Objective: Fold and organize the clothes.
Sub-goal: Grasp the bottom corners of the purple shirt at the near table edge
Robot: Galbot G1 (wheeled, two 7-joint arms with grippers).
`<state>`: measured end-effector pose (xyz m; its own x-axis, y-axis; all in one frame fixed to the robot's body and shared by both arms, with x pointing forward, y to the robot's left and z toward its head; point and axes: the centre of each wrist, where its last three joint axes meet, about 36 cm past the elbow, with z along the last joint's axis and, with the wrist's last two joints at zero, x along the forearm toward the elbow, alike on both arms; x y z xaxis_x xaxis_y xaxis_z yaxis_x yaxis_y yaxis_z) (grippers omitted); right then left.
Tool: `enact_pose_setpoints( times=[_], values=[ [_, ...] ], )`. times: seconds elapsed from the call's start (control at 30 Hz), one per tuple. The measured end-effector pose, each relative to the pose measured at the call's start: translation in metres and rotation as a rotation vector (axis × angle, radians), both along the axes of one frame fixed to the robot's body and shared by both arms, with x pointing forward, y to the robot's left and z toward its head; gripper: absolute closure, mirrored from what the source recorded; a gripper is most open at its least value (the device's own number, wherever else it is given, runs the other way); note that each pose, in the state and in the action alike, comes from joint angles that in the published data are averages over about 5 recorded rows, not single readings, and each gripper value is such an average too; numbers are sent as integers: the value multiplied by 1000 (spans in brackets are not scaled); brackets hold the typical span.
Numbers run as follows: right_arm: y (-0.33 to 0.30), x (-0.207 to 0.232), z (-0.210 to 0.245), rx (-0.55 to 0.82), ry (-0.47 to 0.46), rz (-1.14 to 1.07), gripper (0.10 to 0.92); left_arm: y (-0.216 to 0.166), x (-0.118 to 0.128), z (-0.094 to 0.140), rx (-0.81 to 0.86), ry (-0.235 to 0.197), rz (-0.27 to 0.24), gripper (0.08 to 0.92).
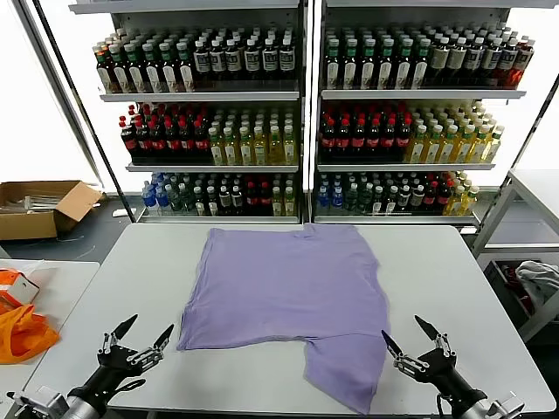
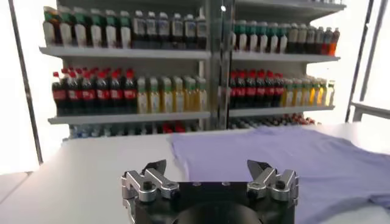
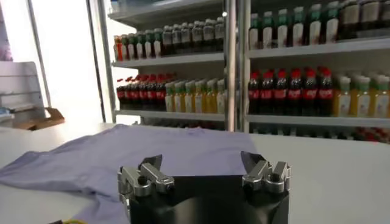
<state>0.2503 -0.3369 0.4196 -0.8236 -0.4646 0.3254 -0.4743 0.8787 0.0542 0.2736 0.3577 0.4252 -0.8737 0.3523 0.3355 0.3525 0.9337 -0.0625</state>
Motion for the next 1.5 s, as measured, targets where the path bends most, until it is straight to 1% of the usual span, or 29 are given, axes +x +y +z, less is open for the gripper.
enact_pose_setpoints(
  times=[0.07, 0.23, 0.37, 0.5, 0.73, 0.8, 0.87, 0.97, 1.13, 1.5],
  values=[
    [2, -2, 0, -5, 16, 7, 200, -1, 2, -1, 2, 15, -7, 177],
    [10, -13, -2, -23, 87, 28, 200, -6, 12, -6, 13, 76, -39, 177],
    [16, -19, -4, -29, 123, 36, 200, -7, 21, -9, 21, 108, -54, 177],
    [20, -23, -4, -30, 145, 34, 200, -8, 29, -14, 24, 135, -54, 177],
    [26, -28, -9, -38, 181, 23, 205, -8, 45, -24, 23, 172, -35, 176],
    [28, -29, -12, -40, 191, 21, 234, -8, 48, -27, 23, 180, -33, 177],
    [29, -30, -14, -43, 201, 21, 290, -8, 51, -30, 25, 189, -31, 185],
    [30, -31, -16, -49, 208, 23, 376, -8, 53, -33, 29, 201, -31, 241],
    [32, -31, -19, -54, 212, 25, 515, -8, 54, -36, 28, 213, -29, 388],
    [35, -32, -23, -65, 209, 35, 835, -8, 54, -43, 15, 226, -24, 700]
  ],
)
